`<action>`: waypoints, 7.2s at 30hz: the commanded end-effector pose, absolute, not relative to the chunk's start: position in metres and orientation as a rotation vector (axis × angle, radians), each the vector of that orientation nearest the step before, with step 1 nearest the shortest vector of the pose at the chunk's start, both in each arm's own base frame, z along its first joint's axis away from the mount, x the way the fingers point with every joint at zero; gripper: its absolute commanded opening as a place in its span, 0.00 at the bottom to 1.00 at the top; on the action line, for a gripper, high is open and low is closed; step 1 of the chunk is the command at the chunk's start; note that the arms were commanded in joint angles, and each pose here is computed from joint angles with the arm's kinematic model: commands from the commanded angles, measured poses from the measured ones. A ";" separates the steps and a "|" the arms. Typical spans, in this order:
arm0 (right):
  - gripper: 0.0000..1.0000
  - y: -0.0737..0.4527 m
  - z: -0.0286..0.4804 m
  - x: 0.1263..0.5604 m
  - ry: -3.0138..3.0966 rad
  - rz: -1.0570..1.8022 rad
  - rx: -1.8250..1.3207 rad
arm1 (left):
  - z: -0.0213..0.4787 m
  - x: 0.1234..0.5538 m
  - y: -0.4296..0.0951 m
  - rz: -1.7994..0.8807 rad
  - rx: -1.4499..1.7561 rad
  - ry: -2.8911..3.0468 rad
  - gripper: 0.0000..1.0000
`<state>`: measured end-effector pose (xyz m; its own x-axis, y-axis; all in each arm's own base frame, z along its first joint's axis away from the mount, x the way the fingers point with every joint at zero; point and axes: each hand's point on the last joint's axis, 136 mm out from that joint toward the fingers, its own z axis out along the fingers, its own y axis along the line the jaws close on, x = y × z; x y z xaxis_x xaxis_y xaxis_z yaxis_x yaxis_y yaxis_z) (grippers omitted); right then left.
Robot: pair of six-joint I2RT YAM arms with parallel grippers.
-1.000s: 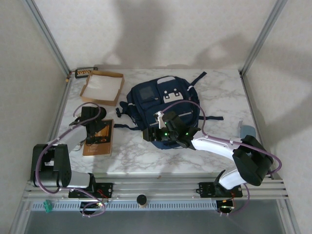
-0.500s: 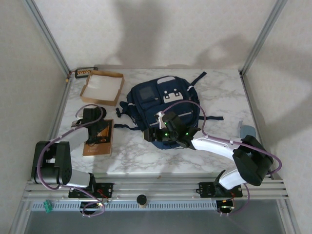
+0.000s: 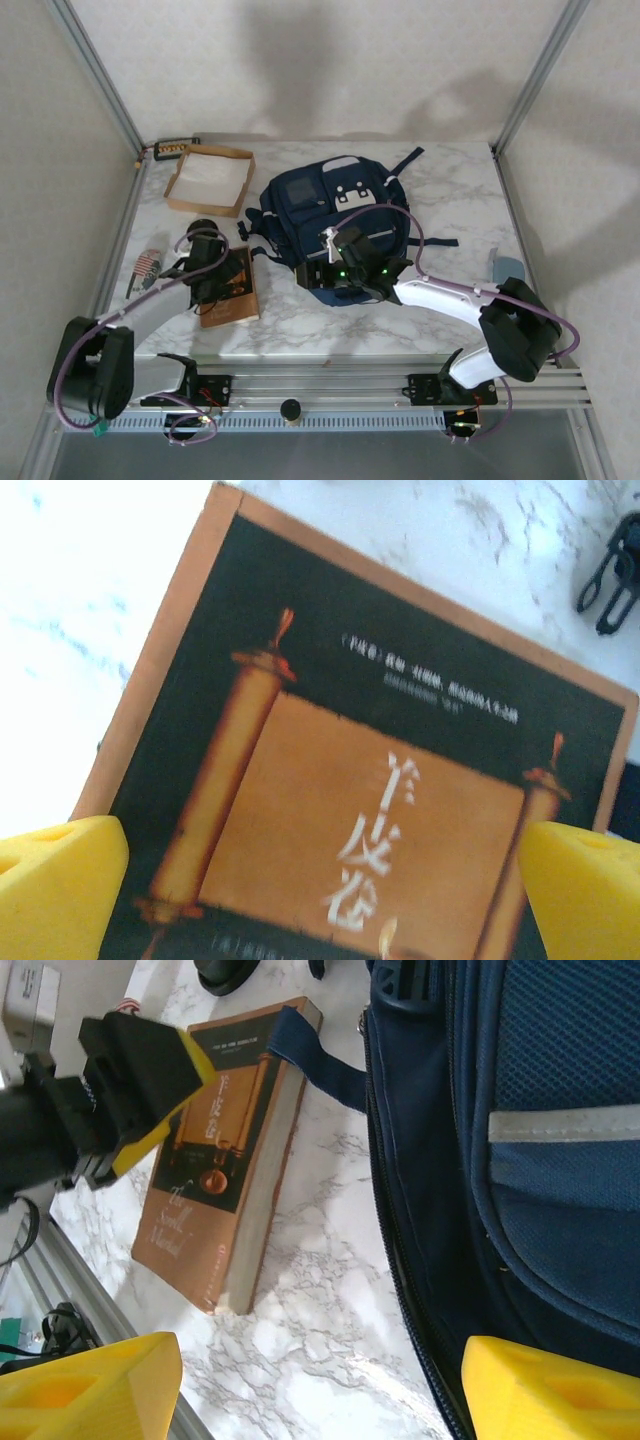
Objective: Pack the student bag
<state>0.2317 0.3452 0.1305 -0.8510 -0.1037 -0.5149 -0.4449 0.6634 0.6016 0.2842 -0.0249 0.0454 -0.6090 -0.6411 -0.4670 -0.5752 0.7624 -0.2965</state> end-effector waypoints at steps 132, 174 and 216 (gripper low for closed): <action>0.95 0.284 0.268 0.265 2.214 1.742 -0.334 | 0.316 0.275 -0.251 -1.539 -0.120 1.867 0.00; 0.00 0.081 0.265 0.323 2.078 1.194 0.316 | 0.147 0.303 -0.354 -0.343 0.909 2.227 0.85; 0.00 0.052 0.252 0.275 2.192 1.008 0.476 | 0.268 0.385 -0.344 -0.195 0.780 1.972 0.00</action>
<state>0.2869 0.0515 0.2424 -0.7118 0.5991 -0.3666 0.0864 0.5927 0.8008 0.3669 -0.3592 0.1911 -0.3831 0.5548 -0.7385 0.6888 0.7043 0.1717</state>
